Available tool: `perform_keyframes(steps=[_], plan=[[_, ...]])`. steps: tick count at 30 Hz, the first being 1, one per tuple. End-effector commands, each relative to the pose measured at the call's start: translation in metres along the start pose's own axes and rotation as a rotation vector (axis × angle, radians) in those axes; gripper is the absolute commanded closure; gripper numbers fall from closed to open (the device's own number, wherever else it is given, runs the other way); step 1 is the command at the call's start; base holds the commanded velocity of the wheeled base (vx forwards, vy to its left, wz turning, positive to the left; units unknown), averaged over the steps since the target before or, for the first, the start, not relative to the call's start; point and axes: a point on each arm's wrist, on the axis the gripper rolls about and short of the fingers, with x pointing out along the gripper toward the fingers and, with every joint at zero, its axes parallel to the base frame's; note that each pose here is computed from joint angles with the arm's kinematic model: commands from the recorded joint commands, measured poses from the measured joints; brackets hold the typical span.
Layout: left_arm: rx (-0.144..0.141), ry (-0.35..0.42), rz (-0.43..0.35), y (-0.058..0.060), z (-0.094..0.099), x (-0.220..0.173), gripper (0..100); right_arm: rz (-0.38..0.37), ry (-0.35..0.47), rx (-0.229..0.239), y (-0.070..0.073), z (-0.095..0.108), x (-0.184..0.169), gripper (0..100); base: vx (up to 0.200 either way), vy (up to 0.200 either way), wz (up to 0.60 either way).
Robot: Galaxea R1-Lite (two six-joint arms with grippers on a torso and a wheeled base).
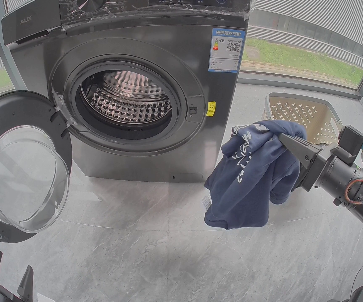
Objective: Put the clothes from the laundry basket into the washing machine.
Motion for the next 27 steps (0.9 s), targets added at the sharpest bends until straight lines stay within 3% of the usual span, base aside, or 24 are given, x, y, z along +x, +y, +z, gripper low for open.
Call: perform_keyframes(steps=[1,6,27], plan=[[-0.001,-0.001,0.0,0.0003,-0.0052,-0.0001,0,0.001,0.002,0.0,0.0,-0.0004,-0.0001,100,0.0,0.2,0.0],[-0.001,-0.001,0.0,0.0003,-0.0052,-0.0001,0,0.001,0.002,0.0,0.0,-0.0004,-0.0001,100,0.0,0.2,0.0],[-0.001,-0.001,0.0,0.0003,-0.0052,-0.0001,0,0.0,0.003,0.0,-0.0001,-0.0008,0.0002,100,0.0,0.0,0.0]])
